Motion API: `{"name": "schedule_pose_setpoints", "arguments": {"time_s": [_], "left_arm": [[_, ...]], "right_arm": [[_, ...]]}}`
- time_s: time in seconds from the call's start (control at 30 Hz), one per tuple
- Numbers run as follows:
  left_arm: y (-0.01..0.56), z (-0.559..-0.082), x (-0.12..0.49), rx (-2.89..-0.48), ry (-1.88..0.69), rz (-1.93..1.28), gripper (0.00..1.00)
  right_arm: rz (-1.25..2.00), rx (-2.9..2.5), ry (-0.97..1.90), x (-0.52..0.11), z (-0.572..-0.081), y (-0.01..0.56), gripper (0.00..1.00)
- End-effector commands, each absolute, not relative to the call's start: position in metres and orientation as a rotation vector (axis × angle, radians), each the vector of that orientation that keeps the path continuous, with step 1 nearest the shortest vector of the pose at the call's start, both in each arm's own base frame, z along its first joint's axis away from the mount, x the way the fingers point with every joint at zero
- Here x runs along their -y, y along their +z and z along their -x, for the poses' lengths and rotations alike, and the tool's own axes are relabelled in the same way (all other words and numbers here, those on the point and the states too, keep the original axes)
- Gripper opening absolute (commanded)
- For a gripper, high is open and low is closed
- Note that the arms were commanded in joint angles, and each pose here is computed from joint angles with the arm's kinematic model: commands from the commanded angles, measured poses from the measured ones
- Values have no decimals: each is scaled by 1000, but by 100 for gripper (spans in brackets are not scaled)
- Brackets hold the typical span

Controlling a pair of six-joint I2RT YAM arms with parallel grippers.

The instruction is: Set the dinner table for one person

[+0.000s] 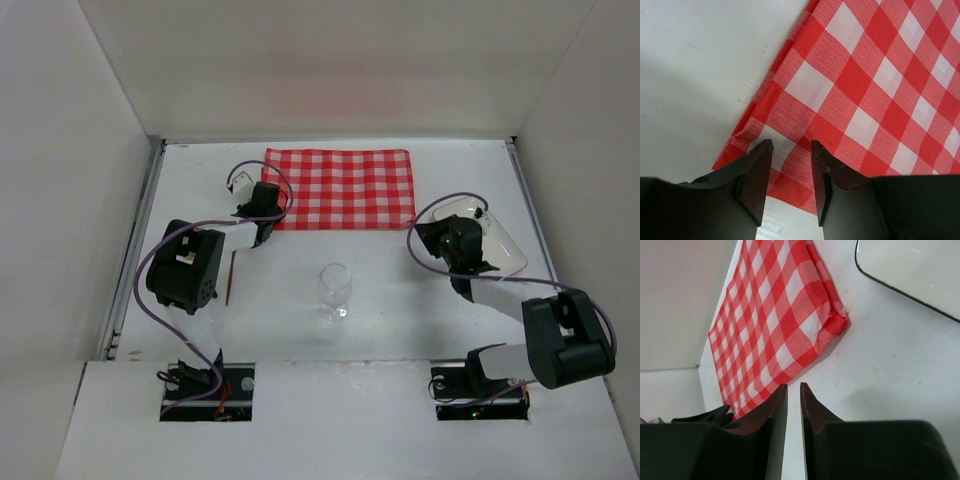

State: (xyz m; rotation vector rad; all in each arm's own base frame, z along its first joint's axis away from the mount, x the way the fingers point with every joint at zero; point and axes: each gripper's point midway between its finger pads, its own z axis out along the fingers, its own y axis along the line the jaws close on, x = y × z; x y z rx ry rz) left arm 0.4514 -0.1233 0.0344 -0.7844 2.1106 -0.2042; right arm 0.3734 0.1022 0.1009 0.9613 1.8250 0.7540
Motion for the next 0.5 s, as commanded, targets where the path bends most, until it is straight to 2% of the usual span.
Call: {"name": "schedule_pose_setpoints", "arguments": {"time_s": [0.0,0.1,0.27,0.47], "left_arm": [[56,-451,113,-2033,-208,819,35],[78,-446,122,-1995,-255,797,38],[142,-434,135,-1858,-370,731,44],[179,-390,146,-1785,-458,640,46]], "right_arm": [[-913,-1819,645,-88,-373,109,22],[-905,-1805,635,-83,-366,115,25],[-992,-1744,569,-48,-355,119,49],[-1207,-1720,556,-24,-341,87,53]]}}
